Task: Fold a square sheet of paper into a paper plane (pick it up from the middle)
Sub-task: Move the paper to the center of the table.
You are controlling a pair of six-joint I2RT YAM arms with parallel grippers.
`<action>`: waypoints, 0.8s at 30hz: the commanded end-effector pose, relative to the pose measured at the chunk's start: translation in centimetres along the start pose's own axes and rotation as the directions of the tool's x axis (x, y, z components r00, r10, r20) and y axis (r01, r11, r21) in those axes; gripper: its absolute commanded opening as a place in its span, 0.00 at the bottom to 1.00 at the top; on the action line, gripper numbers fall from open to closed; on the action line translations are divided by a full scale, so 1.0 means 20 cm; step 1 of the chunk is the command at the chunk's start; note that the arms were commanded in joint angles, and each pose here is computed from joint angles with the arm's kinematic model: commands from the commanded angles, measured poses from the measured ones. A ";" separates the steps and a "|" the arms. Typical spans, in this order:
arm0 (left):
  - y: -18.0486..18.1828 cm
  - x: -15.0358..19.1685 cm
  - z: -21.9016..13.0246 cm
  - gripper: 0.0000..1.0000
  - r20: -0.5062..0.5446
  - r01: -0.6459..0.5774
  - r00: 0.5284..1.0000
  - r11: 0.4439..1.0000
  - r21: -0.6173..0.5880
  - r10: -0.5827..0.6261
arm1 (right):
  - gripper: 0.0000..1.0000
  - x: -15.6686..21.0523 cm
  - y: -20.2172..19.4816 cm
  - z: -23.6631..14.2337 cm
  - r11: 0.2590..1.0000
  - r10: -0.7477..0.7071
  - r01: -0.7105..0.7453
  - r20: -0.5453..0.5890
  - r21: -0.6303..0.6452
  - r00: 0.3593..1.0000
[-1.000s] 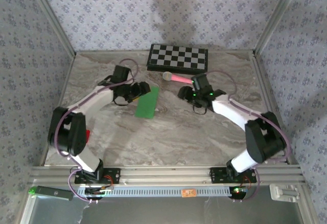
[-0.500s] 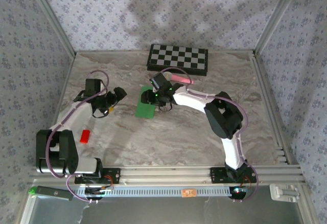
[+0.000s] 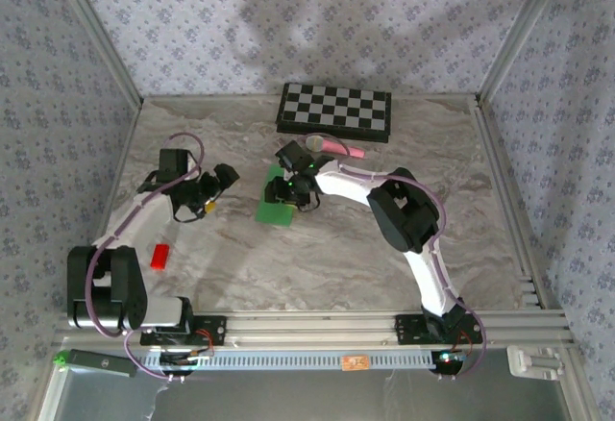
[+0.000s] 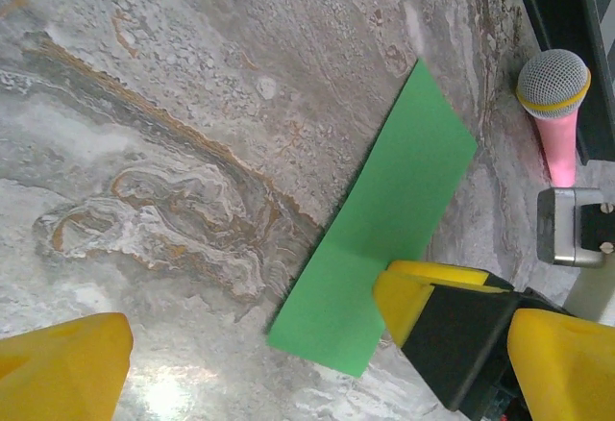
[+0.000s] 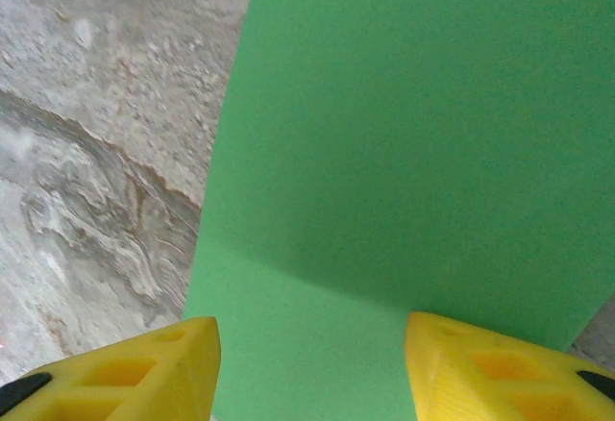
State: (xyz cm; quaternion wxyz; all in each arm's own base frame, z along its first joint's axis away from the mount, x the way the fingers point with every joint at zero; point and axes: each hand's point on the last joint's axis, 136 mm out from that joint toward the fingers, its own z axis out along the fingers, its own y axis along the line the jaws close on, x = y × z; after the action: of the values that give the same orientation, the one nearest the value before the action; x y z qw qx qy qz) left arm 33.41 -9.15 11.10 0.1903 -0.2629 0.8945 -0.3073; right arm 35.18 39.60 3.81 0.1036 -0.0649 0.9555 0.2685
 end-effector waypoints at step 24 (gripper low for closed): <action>-0.22 0.50 0.28 0.96 -0.302 -0.042 0.951 0.995 0.092 0.068 | 0.44 0.10 -0.30 -0.30 0.992 0.125 -0.127 0.090 0.020 0.988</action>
State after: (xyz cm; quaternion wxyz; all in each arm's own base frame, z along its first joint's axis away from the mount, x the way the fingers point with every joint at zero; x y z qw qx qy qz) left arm 30.26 -19.51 8.14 0.0822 -0.1693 0.9129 -0.3622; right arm 32.96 31.58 6.37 0.1394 -0.0631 0.9530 0.2616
